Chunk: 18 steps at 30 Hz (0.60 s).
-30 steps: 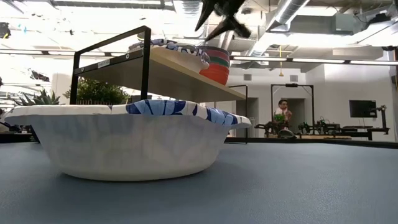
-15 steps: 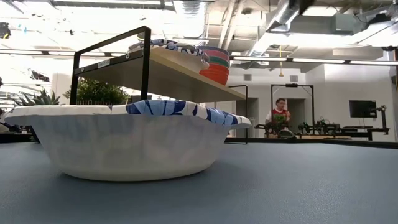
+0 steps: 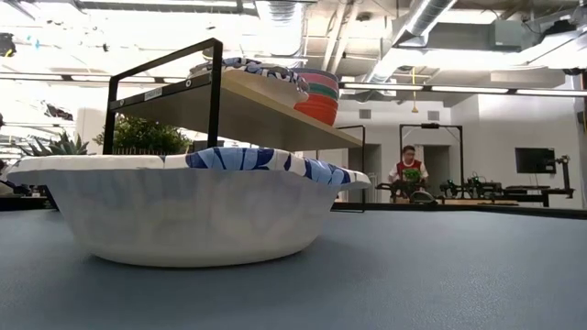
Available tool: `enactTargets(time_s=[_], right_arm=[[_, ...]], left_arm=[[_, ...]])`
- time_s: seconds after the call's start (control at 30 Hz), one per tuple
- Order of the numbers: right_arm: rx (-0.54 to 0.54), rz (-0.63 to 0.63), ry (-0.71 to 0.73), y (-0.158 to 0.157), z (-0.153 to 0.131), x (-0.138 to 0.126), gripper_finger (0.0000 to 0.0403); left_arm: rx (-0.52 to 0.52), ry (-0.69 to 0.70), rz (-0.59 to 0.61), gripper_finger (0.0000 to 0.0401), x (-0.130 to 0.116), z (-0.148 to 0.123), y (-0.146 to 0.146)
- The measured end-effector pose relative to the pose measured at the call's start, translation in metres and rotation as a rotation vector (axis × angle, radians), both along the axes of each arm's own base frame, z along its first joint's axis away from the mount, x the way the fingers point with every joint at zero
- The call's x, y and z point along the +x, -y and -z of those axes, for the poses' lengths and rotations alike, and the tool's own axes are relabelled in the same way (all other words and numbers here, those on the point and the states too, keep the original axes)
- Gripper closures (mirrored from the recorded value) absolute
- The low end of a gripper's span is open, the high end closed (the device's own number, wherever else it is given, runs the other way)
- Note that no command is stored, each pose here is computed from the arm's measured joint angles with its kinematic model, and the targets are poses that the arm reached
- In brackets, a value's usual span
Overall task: Place and stack bowls onto a shelf
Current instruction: Stack the white bowl on top of the other white bowl on the shelf
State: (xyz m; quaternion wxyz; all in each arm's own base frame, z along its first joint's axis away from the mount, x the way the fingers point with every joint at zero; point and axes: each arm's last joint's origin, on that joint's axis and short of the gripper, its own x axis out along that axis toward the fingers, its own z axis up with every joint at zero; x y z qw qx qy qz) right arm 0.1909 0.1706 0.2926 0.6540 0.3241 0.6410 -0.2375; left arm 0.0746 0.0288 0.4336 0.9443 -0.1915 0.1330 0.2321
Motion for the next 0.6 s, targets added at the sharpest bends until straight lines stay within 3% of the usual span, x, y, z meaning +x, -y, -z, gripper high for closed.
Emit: enactTargets(time_s=[0.33, 0.6], right_arm=[[0.087, -0.138, -0.016, -0.009, 0.058, -0.013, 0.0219], [0.048, -0.267, -0.063, 0.000, 0.094, -0.023, 0.0219]], left_arm=[[-0.057, -0.019, 0.028, 0.0158, 0.013, 0.003, -0.003], [-0.091, -0.025, 0.000, 0.0158, 0.019, 0.004, -0.006]])
